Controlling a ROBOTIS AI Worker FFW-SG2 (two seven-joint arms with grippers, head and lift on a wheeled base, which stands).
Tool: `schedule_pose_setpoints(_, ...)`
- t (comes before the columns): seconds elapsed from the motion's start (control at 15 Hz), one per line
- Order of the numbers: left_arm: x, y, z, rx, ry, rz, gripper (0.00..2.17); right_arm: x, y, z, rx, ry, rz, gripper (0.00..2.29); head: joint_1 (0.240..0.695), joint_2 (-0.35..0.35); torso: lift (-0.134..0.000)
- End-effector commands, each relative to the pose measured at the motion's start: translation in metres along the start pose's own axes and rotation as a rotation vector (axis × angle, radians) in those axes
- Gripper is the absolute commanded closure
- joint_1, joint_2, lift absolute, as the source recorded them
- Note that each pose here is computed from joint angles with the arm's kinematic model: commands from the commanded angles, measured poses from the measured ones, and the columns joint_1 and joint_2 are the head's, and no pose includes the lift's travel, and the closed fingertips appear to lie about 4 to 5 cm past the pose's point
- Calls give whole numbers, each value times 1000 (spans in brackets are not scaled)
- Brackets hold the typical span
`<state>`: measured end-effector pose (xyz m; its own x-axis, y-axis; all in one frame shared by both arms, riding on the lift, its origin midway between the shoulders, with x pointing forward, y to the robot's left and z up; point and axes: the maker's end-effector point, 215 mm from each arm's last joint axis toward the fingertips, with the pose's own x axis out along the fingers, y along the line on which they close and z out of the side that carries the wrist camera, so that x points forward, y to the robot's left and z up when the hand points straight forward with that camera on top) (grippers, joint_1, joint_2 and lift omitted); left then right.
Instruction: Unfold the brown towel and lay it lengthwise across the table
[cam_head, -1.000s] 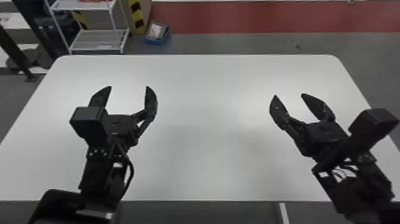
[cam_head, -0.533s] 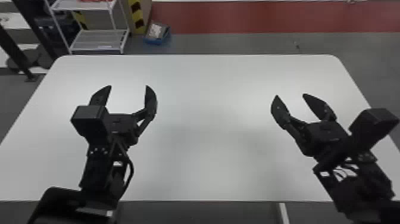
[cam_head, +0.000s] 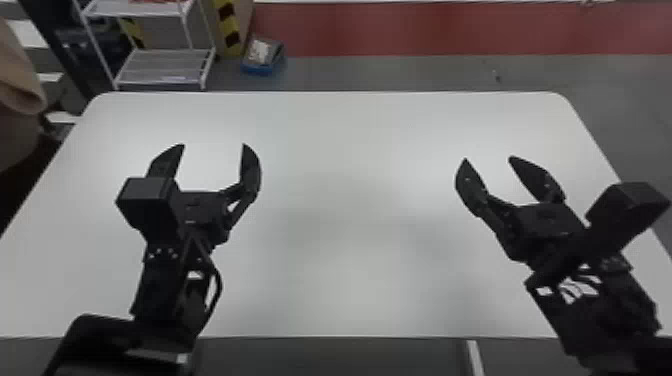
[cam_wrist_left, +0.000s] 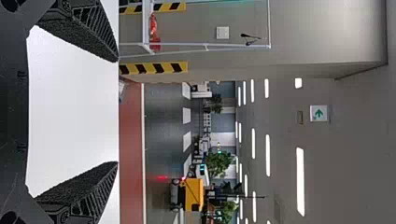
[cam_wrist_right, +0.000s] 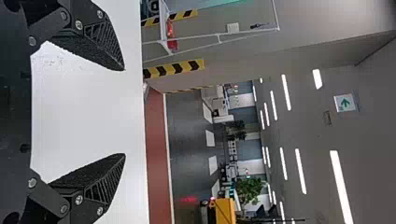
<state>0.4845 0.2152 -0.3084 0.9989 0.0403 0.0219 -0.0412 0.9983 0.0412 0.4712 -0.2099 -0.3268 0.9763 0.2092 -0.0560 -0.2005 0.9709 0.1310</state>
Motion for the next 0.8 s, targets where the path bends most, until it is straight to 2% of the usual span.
schedule_pose_setpoints(0.0, 0, 0, 0, -1, 0, 0, 90, -1, -1, 0, 1, -1, 0, 255, 695, 7, -122)
schedule_pose_setpoints(0.73, -1, -3, 2, -6, -7, -4, 90, -4, -2, 2, 2, -6, -4, 255, 695, 0, -122)
